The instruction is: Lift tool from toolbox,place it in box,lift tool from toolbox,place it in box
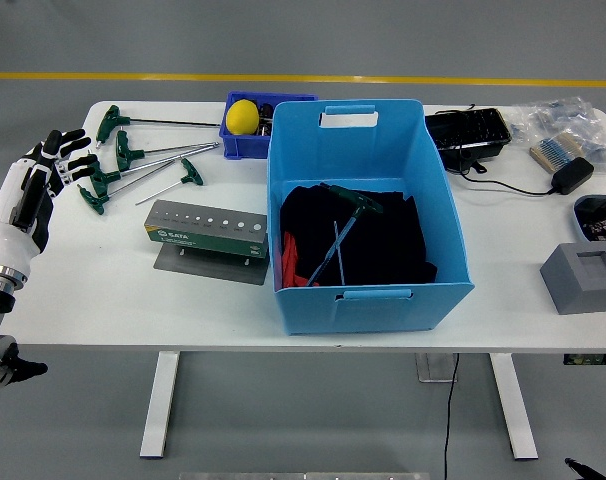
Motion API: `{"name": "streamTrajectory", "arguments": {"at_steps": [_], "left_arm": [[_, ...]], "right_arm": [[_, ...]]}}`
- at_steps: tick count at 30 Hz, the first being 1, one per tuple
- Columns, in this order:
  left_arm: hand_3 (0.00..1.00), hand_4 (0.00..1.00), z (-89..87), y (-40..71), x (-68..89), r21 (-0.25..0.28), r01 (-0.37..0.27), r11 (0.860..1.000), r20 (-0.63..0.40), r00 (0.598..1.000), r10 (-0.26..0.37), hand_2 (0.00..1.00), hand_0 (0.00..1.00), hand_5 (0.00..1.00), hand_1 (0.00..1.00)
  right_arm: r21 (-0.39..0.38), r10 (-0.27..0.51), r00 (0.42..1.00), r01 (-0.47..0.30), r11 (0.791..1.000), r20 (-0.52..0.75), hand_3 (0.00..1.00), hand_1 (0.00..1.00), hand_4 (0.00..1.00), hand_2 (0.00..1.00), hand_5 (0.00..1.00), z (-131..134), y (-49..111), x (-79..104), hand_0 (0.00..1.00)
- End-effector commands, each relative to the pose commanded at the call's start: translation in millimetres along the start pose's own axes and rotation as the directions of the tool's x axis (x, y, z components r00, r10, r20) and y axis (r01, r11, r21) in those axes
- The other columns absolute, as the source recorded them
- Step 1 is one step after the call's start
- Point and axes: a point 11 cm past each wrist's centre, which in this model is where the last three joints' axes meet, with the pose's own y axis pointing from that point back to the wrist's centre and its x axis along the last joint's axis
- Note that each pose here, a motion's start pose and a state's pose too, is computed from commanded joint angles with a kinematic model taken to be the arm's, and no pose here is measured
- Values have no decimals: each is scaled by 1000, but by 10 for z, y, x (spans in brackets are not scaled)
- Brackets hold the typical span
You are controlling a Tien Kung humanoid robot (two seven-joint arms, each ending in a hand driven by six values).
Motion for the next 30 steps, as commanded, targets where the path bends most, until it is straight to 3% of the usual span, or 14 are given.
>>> {"name": "streamTrajectory", "arguments": {"at_steps": [30], "left_arm": [[771,898,0,21,33,5,-2,1000,11,1000,2,810,696,963,738]], "right_arm": [[-16,-4,1000,4,1000,-6,546,590,783,656,654,84,-2,-33,614]]}}
